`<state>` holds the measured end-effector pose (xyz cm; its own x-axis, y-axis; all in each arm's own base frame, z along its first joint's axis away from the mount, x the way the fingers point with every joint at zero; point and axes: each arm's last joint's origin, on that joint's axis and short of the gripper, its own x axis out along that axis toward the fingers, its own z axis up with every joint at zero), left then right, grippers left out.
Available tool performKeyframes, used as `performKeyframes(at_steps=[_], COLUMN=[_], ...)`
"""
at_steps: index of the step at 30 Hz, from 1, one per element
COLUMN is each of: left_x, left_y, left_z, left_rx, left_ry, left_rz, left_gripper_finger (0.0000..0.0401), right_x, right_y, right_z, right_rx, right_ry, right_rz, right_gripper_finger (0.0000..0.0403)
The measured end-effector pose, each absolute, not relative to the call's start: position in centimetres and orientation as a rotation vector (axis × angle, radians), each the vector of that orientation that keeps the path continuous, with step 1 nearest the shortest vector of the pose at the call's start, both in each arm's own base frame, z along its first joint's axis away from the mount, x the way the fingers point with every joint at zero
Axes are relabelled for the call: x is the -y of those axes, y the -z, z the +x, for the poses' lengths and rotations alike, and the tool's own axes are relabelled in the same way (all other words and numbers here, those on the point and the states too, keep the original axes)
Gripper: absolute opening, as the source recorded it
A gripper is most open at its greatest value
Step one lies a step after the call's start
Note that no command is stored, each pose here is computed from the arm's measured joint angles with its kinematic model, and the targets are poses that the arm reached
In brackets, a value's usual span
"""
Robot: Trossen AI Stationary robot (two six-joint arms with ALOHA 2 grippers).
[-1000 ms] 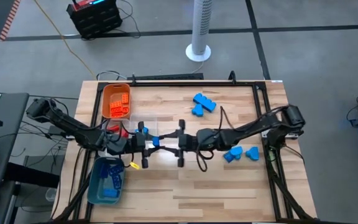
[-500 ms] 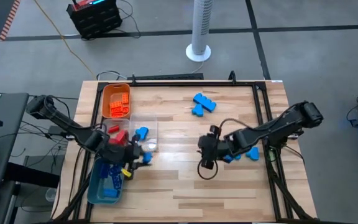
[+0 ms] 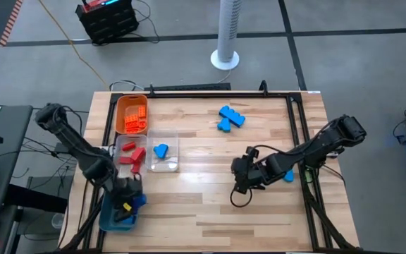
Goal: Sort blocks
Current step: Put the blue game piece into the blue bin, then put the light blue game piece into the right transparent bin
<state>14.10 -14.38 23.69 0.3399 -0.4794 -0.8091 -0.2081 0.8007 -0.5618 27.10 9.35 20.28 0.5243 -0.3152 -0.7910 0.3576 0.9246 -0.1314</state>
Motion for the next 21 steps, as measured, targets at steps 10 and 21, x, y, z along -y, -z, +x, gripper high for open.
performKeyframes(at_steps=[10,21], left_x=[13.9,14.8], left_y=[-21.5,-24.5], left_z=[10.8,11.6], left_rx=[-1.538,-1.528], left_ry=[-0.250,-0.125], left_rz=[-0.668,-0.734], left_gripper_finger=[0.0198,0.0256], right_x=[-8.5,-8.2], right_y=[-20.3,-20.6], right_z=[27.4,27.4], right_rx=[-0.936,-0.922], right_ry=[0.420,0.430], right_rz=[0.045,-0.003], right_gripper_finger=[0.0214,0.0214])
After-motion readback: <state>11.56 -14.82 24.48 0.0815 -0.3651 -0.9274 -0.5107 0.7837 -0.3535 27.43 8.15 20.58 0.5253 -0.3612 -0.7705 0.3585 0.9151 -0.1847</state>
